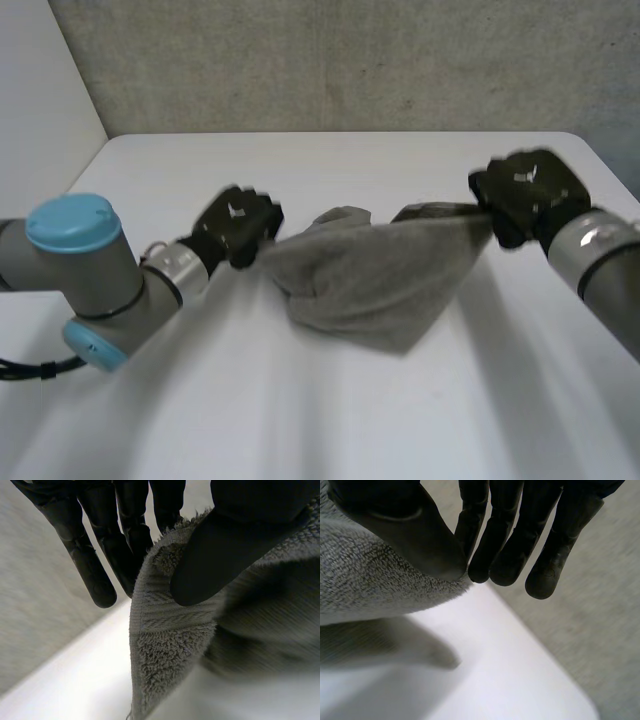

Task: Fold the laundry

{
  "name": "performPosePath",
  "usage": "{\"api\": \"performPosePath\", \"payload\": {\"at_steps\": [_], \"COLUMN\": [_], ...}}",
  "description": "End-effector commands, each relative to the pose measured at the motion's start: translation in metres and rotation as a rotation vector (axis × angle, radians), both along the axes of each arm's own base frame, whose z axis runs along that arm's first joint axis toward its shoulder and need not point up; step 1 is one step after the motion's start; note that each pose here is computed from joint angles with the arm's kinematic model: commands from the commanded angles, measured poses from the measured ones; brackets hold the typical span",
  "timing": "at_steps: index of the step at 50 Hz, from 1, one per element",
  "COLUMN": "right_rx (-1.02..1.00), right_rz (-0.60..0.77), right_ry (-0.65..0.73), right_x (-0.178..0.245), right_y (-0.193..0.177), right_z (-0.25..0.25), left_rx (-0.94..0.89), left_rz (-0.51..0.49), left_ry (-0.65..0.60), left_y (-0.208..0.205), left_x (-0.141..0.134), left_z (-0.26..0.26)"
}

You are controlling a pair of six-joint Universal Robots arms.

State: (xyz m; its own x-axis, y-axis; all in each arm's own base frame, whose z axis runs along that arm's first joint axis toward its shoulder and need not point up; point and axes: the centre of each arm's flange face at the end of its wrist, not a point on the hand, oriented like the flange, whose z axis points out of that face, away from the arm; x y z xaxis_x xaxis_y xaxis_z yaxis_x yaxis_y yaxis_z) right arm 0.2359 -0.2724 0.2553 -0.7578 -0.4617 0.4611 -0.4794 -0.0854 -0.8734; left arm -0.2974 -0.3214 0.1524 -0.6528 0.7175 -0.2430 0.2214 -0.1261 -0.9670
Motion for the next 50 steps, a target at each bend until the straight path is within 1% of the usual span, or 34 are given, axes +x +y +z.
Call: {"api": "performPosePath", "payload": {"at_steps": [1,3,4,5,6,7,8,9,10,12,13,14,15,16,17,19,20,22,23,24,25,27,28,30,31,33,34,35,36,38,44,47,50], "right_rx": [-0.372,-0.642,-0.643,-0.753,-0.754,-0.82,-0.824,-0.824,-0.801,-0.76,-0.704,-0.703,-0.626,-0.558,-0.557,-0.4,-0.399,-0.202,-0.201,-0.098,-0.097,0.099,0.1,0.249,0.25,0.322,0.323,0.347,0.347,0.359,0.321,0.237,0.184], "right_rz": [-0.014,-0.055,-0.055,-0.076,-0.076,-0.075,-0.066,-0.066,-0.053,-0.046,-0.043,-0.043,-0.049,-0.047,-0.047,-0.043,-0.043,-0.029,-0.028,-0.016,-0.016,-0.005,-0.005,0.02,0.02,0.064,0.064,0.085,0.085,0.117,0.128,0.113,0.106], "right_ry": [-0.132,-0.279,-0.28,-0.363,-0.364,-0.431,-0.464,-0.464,-0.482,-0.482,-0.472,-0.472,-0.448,-0.422,-0.422,-0.343,-0.343,-0.232,-0.231,-0.162,-0.162,-0.029,-0.029,0.067,0.067,0.112,0.112,0.113,0.113,0.101,0.067,-0.004,-0.04], "right_x": [0.014,0.013,0.013,0.01,0.01,0.009,0.01,0.01,0.012,0.015,0.016,0.016,0.016,0.017,0.017,0.017,0.017,0.018,0.018,0.017,0.017,0.01,0.01,0.003,0.003,0.001,0.001,0.001,0.001,0.002,0.003,0.004,0.003], "right_y": [-0.043,-0.056,-0.056,-0.059,-0.059,-0.058,-0.056,-0.056,-0.054,-0.053,-0.052,-0.052,-0.052,-0.05,-0.05,-0.044,-0.044,-0.03,-0.03,-0.021,-0.021,-0.005,-0.005,0.017,0.017,0.034,0.034,0.041,0.041,0.047,0.046,0.043,0.042], "right_z": [0.069,0.124,0.125,0.15,0.15,0.166,0.171,0.171,0.169,0.162,0.151,0.151,0.132,0.115,0.115,0.074,0.074,0.029,0.029,0.006,0.006,-0.04,-0.04,-0.075,-0.075,-0.096,-0.097,-0.102,-0.102,-0.103,-0.095,-0.085,-0.075], "left_rx": [-0.227,-0.37,-0.371,-0.423,-0.424,-0.462,-0.488,-0.488,-0.491,-0.477,-0.442,-0.397,-0.396,-0.345,-0.345,-0.216,-0.215,-0.105,-0.105,-0.058,-0.058,0.014,0.014,0.065,0.065,0.091,0.091,0.094,0.094,0.09,0.075,0.061,0.047], "left_rz": [0.14,0.209,0.209,0.237,0.238,0.259,0.269,0.269,0.274,0.268,0.272,0.275,0.275,0.28,0.28,0.305,0.305,0.347,0.347,0.369,0.369,0.408,0.408,0.427,0.428,0.41,0.41,0.398,0.398,0.39,0.397,0.404,0.407], "left_ry": [0.247,0.395,0.395,0.469,0.47,0.541,0.603,0.603,0.642,0.647,0.633,0.608,0.608,0.577,0.576,0.486,0.485,0.368,0.367,0.293,0.292,0.126,0.125,-0.051,-0.052,-0.183,-0.184,-0.231,-0.231,-0.271,-0.262,-0.252,-0.245], "left_y": [-0.037,-0.047,-0.047,-0.048,-0.048,-0.046,-0.043,-0.043,-0.038,-0.033,-0.029,-0.024,-0.024,-0.021,-0.021,-0.014,-0.014,-0.004,-0.004,0.003,0.003,0.021,0.021,0.04,0.041,0.061,0.061,0.068,0.068,0.074,0.072,0.071,0.072], "left_x": [0.002,0.008,0.008,0.013,0.013,0.017,0.021,0.021,0.024,0.025,0.026,0.026,0.026,0.026,0.026,0.028,0.028,0.035,0.035,0.041,0.041,0.056,0.057,0.072,0.072,0.078,0.078,0.08,0.08,0.082,0.082,0.083,0.084], "left_z": [0.089,0.156,0.156,0.187,0.187,0.214,0.235,0.235,0.247,0.251,0.246,0.236,0.236,0.221,0.221,0.176,0.175,0.125,0.124,0.098,0.098,0.052,0.052,0.014,0.014,-0.011,-0.011,-0.017,-0.018,-0.022,-0.018,-0.012,-0.008]}}
